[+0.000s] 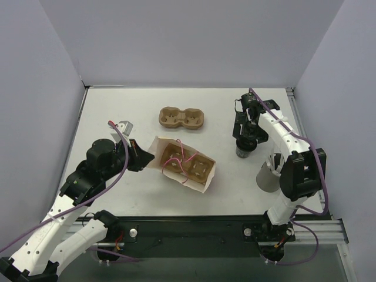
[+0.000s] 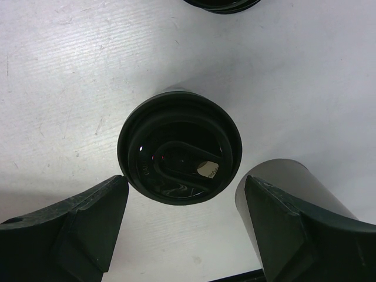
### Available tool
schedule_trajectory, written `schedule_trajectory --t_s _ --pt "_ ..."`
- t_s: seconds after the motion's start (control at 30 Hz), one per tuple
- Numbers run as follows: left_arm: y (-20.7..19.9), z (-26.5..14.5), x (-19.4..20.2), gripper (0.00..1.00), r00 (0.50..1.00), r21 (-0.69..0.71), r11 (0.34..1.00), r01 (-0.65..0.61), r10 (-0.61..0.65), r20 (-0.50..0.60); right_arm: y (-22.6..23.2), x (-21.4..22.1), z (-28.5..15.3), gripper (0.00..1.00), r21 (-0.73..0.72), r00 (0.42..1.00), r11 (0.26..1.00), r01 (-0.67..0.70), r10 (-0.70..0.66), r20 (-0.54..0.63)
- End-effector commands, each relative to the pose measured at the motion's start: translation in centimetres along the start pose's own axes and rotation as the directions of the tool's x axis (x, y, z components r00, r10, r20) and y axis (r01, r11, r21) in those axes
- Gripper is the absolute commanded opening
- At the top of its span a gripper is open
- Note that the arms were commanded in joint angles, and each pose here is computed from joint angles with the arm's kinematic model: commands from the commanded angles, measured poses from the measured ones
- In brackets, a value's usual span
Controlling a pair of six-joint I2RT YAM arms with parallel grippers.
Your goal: Pack the takeout coffee
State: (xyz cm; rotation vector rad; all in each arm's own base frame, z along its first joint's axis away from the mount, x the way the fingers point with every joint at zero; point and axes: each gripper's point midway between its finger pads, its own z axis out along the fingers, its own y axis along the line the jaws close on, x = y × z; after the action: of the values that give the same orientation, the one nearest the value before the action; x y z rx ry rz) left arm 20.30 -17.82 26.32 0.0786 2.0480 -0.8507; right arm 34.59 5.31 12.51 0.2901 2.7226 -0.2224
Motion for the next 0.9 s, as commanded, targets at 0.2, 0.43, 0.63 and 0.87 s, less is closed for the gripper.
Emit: schedule_trajectory --t_s 0.2,0.43,0.63,0.87 --pt "-1.5 -1.0 -2.2 0.00 0.998 0.034 0.999 -0.009 0.007 0.063 -0.4 0.8 0.8 0.82 0.028 0.999 0.999 0.037 -0.036 -0.038" --pt "-1.5 -1.1 -2.3 0.00 0.998 0.029 0.999 -0.017 0.015 0.066 -0.4 1.3 1.7 0.80 0.038 0.998 0.998 0.047 -0.045 -0.055" --pt "-1.4 -1.2 -2.3 0.00 0.998 0.023 1.000 -0.020 0.019 0.064 -0.1 1.3 2.2 0.71 0.027 0.997 0.998 0.054 -0.052 -0.060" --pt "-1.4 -1.1 -2.6 0.00 0.998 0.018 1.000 -0.017 0.016 0.067 -0.1 1.0 2.3 0.62 0.003 0.996 0.997 0.080 -0.079 -0.049"
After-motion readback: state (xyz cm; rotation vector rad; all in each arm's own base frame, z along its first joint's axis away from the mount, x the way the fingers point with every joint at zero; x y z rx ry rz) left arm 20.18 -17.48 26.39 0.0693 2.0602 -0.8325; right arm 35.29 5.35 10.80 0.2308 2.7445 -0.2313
